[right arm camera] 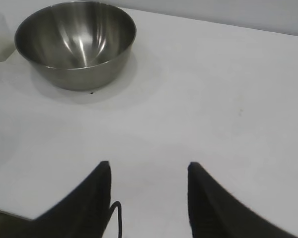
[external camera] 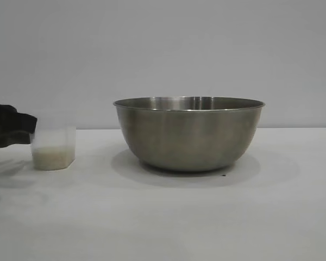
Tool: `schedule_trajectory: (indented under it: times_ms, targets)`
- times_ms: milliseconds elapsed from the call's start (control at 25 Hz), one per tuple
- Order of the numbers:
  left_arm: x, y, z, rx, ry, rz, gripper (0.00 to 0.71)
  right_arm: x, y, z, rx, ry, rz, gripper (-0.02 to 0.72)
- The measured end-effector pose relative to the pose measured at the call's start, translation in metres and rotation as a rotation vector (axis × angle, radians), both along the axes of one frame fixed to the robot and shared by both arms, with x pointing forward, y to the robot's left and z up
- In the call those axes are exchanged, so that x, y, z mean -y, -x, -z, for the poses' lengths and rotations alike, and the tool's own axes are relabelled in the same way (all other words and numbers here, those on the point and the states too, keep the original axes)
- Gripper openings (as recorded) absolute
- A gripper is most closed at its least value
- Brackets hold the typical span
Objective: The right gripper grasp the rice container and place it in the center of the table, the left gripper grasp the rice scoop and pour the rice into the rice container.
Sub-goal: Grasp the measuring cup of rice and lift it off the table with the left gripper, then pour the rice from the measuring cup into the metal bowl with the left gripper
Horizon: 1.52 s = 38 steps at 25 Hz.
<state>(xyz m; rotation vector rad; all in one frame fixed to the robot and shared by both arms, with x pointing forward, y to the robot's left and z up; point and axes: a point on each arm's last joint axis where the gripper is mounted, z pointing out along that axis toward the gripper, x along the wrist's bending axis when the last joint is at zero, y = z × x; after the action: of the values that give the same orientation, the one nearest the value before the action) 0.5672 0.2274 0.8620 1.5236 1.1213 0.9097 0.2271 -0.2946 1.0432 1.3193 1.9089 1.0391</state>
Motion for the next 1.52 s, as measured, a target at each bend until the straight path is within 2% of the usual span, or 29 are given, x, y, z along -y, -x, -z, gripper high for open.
schedule_trajectory:
  times_ms: [160, 360, 400, 440, 480, 640, 760, 1000, 1280, 1520]
  targets:
    - [0.011, -0.014, -0.013, 0.082, -0.052, 0.108, 0.000, 0.000, 0.000, 0.000, 0.000, 0.000, 0.000, 0.343]
    - [0.020, -0.029, -0.062, 0.267, -0.080, 0.168, 0.000, 0.000, 0.000, 0.000, 0.000, 0.000, 0.000, 0.343]
    - [0.022, -0.031, -0.071, 0.306, -0.100, 0.187, 0.000, 0.000, 0.000, 0.000, 0.000, 0.000, 0.000, 0.343]
    - [0.025, -0.033, -0.080, 0.346, -0.123, 0.217, 0.000, 0.000, 0.000, 0.000, 0.000, 0.000, 0.000, 0.301]
    - [0.028, -0.034, -0.089, 0.389, -0.153, 0.253, 0.000, 0.000, 0.000, 0.000, 0.000, 0.000, 0.000, 0.294]
    - [0.042, -0.037, -0.114, 0.525, -0.256, 0.398, 0.000, 0.000, 0.000, 0.000, 0.000, 0.000, 0.000, 0.296]
    - [0.054, -0.040, -0.120, 0.571, -0.364, 0.464, 0.000, 0.000, 0.000, 0.000, 0.000, 0.000, 0.000, 0.296]
    - [0.093, -0.039, -0.120, 0.645, -0.718, 0.639, 0.000, 0.000, 0.000, 0.000, 0.000, 0.000, 0.000, 0.296]
    - [0.123, -0.025, -0.114, 0.874, -1.165, 0.757, 0.000, 0.000, 0.000, 0.000, 0.000, 0.000, 0.000, 0.296]
    - [0.138, -0.016, -0.111, 1.133, -1.533, 0.816, 0.000, 0.000, 0.000, 0.000, 0.000, 0.000, 0.000, 0.296]
